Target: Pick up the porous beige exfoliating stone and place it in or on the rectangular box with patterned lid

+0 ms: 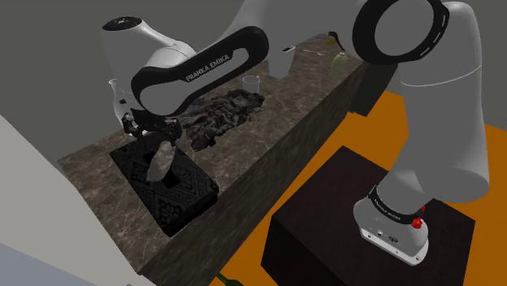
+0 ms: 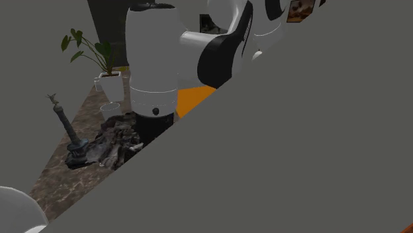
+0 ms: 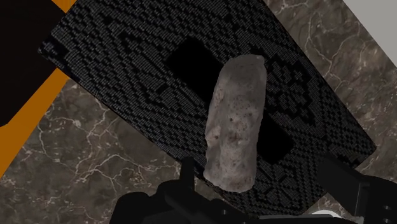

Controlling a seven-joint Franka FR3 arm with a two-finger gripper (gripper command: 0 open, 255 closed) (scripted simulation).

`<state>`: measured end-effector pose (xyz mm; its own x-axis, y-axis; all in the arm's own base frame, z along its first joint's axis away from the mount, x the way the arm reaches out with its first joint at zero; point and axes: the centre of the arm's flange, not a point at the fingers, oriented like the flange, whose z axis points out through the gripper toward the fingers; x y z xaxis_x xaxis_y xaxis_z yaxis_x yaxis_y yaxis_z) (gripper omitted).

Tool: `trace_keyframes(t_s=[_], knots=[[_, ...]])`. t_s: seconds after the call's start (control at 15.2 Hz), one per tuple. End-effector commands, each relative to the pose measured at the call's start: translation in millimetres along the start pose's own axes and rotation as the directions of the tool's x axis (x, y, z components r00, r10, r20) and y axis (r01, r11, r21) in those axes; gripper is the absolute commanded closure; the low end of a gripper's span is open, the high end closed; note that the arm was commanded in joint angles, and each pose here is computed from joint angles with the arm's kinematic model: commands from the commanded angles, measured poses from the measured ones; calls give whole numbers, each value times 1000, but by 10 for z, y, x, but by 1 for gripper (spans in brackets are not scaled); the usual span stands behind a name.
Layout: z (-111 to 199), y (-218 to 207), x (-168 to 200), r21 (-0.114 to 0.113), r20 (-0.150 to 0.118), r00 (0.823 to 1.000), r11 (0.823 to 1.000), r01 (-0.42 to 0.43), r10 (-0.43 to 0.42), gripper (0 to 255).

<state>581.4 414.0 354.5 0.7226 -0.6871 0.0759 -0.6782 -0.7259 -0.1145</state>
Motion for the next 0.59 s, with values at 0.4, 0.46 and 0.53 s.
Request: trace_keyframes(t_s=[0.4, 0.46, 0.53], knots=[[-344, -5, 2, 0, 0, 1000, 1000, 0, 0, 0], [-344, -5, 2, 0, 0, 1000, 1000, 0, 0, 0], [-344, -5, 2, 0, 0, 1000, 1000, 0, 0, 0]])
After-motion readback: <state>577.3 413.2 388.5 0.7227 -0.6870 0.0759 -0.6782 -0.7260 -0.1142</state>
